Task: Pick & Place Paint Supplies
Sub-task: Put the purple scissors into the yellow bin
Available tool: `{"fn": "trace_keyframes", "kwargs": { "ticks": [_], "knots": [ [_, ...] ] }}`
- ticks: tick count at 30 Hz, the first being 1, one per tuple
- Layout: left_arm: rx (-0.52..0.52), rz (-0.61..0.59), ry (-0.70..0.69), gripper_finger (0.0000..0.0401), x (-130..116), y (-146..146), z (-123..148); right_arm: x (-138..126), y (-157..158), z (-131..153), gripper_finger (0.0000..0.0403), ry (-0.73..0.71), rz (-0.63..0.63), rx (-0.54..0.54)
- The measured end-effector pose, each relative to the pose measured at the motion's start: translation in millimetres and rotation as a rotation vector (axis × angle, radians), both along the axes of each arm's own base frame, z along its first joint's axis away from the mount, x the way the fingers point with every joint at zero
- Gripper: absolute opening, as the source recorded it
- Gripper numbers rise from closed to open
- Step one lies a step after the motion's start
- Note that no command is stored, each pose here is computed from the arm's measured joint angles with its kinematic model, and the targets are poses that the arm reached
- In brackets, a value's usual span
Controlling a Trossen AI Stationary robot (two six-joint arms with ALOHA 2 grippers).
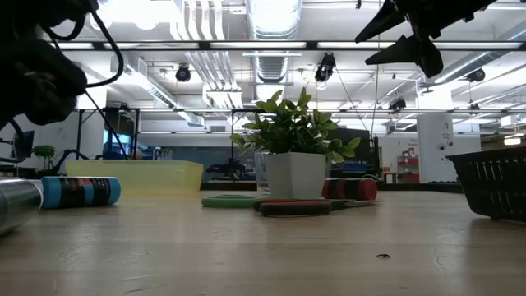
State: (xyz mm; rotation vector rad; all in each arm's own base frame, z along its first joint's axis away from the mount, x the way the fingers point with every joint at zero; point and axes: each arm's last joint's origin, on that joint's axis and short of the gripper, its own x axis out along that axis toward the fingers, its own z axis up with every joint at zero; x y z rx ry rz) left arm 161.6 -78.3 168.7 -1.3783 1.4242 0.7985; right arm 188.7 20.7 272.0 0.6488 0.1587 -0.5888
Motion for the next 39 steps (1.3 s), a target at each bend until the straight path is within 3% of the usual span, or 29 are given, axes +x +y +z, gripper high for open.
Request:
{"fn": "trace_keyframes", "kwargs": {
  "ticks": [31,39],
  "knots": [
    [0.022,0.048,0.030,0.0099,-6.7,-2.2,-11.4,-1.5,-0.3,0.8,0.0215,-0.002,0.000,0.000],
    [-0.034,0.062,0.009,0.0099,-9.5,-3.2,-24.8,-1.4,-0.3,0.7,0.0215,-0.001,0.000,0.000]
  ]
}}
